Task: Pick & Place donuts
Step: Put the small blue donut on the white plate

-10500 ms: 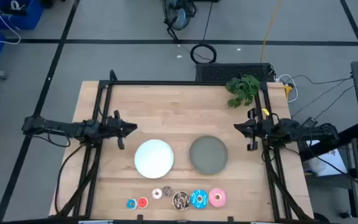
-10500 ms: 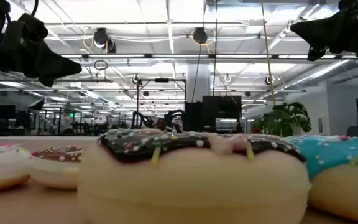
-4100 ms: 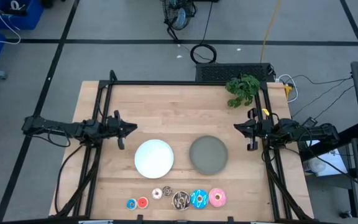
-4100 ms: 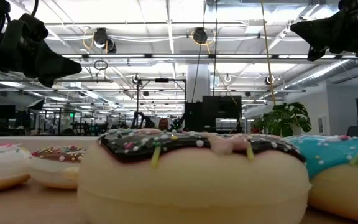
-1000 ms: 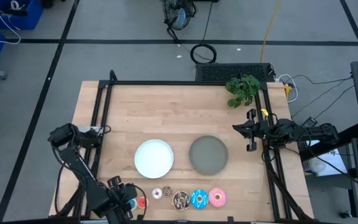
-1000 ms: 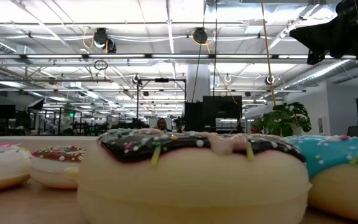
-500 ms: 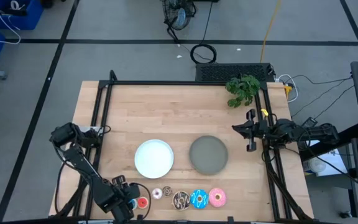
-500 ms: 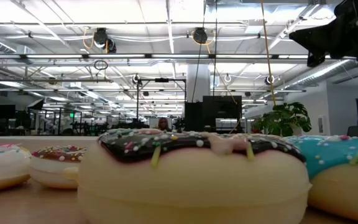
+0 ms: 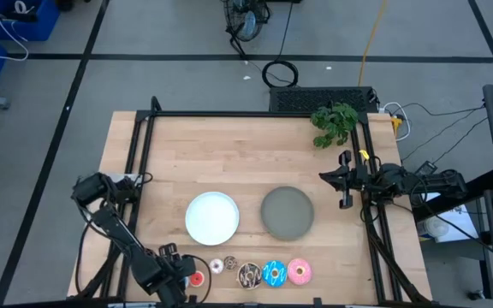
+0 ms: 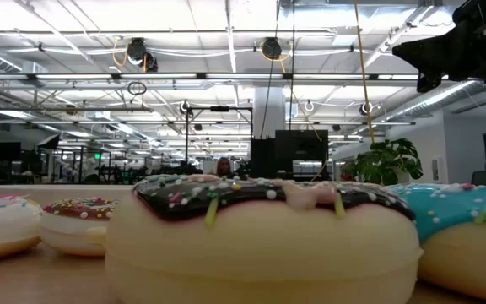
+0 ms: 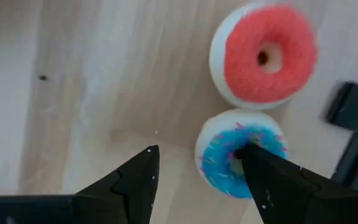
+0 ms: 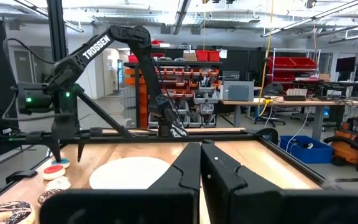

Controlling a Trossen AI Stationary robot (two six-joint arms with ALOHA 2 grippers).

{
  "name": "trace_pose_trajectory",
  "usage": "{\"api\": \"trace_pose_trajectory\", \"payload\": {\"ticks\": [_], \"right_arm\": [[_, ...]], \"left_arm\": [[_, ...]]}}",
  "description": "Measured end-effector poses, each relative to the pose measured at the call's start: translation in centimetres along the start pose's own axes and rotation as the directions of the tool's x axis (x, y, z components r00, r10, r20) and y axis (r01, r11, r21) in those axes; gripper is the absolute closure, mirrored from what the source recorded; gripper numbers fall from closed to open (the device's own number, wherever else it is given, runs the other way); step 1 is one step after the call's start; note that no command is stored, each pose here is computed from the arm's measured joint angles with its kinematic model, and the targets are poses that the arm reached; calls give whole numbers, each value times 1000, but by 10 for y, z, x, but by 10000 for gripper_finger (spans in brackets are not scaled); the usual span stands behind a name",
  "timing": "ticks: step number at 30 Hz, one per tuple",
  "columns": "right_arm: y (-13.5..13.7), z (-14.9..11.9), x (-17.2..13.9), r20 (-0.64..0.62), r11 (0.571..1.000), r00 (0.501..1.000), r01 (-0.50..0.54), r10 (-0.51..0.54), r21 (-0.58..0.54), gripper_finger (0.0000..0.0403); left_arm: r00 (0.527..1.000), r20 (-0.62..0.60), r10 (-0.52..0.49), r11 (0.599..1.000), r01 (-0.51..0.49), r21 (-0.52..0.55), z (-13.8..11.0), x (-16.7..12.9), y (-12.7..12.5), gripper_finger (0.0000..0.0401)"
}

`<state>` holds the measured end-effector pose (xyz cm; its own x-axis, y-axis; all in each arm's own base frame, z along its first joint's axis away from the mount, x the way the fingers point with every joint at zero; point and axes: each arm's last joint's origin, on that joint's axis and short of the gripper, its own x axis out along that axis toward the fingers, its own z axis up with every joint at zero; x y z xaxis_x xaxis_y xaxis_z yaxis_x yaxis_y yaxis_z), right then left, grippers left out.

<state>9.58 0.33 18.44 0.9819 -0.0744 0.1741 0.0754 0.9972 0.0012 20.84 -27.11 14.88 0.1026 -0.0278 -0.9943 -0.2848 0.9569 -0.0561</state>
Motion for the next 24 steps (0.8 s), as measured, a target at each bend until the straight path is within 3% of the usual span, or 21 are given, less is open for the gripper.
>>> {"api": "trace_pose_trajectory", "payload": {"ticks": [14, 24], "right_arm": [[0, 0, 0, 2, 1000, 1000, 1, -1, -2, 403], [0, 0, 0, 1, 1000, 1000, 1, -1, 7, 403]], "left_arm": [[998, -66, -12, 1000, 11, -17, 5, 12, -2, 183], [996, -89, -21, 998, 26, 53, 4, 11, -1, 336]]}}
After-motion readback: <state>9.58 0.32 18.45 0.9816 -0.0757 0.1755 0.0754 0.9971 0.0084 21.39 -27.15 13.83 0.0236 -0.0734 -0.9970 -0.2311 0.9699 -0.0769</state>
